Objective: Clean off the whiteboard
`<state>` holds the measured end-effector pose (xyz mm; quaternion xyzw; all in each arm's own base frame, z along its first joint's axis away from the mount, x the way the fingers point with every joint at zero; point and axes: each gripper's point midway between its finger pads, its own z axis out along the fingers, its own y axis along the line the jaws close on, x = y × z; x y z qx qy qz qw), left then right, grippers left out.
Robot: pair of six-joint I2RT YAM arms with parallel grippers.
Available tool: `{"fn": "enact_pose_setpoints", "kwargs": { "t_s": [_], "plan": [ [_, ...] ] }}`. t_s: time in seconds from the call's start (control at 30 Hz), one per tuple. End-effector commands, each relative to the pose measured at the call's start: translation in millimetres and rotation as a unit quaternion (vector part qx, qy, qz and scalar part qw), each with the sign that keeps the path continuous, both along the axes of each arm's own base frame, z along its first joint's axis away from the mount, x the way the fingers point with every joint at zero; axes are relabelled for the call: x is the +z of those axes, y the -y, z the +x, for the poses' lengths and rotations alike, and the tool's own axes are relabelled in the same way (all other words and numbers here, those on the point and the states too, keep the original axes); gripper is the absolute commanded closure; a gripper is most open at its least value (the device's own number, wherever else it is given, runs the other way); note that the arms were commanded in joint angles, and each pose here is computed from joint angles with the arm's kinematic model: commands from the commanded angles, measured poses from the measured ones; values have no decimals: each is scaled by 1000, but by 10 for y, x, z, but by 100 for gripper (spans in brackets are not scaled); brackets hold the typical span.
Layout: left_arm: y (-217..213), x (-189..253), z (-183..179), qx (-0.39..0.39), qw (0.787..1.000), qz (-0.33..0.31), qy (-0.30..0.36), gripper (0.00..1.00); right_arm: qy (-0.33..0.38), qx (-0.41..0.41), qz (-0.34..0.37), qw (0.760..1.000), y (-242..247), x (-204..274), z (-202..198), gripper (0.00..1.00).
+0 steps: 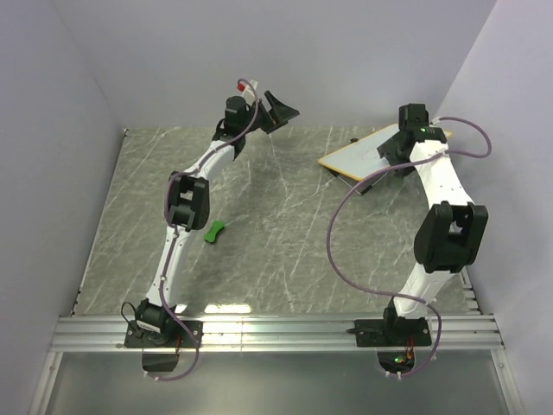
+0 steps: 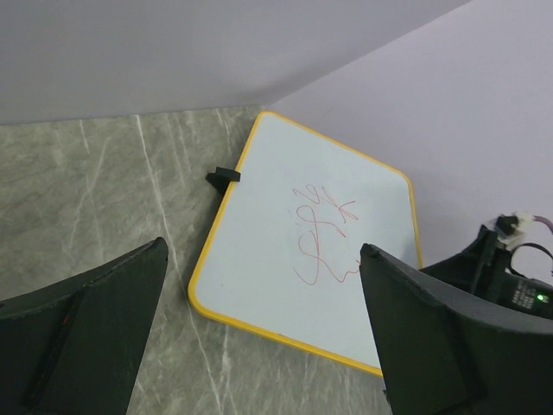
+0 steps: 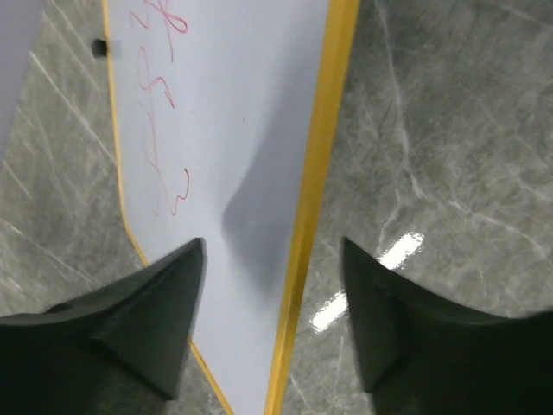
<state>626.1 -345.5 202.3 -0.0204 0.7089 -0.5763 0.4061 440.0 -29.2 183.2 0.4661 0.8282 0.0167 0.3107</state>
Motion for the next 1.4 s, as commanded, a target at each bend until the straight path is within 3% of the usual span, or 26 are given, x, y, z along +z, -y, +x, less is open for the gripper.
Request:
{"fn": "enact_pose_setpoints", "kwargs": {
  "t_s": [0.0,0.1,0.2,0.3,0.37,0.63,0.97,1.13,1.37],
  "plan": [
    [161,383,-100,-10,999,-1,51,1,30,23,19,999,-95,-106,270,33],
    [252,358,-140,-15,999,1,51,1,21,37,20,999,-108,-173,356,61],
    [328,295,-168,-19,999,2,47,1,26,44,9,999,-88,-105,409,79],
    [405,223,-192,-19,999,6,44,1,32,46,-9,998,-34,42,376,95],
    [470,162,-198,-13,999,9,42,0,36,44,-22,998,12,139,315,100],
    [888,-157,-308,2,998,29,52,1,64,21,-63,996,161,645,-149,100],
    [1085,-198,-431,-3,998,30,49,1,213,32,-63,974,179,1775,-190,100],
    [1072,-168,-447,-4,998,41,52,1,227,36,-74,970,193,1947,-337,100],
    [1004,-156,-438,3,997,62,47,1,178,59,-117,975,278,1697,-639,100]
  ]
}}
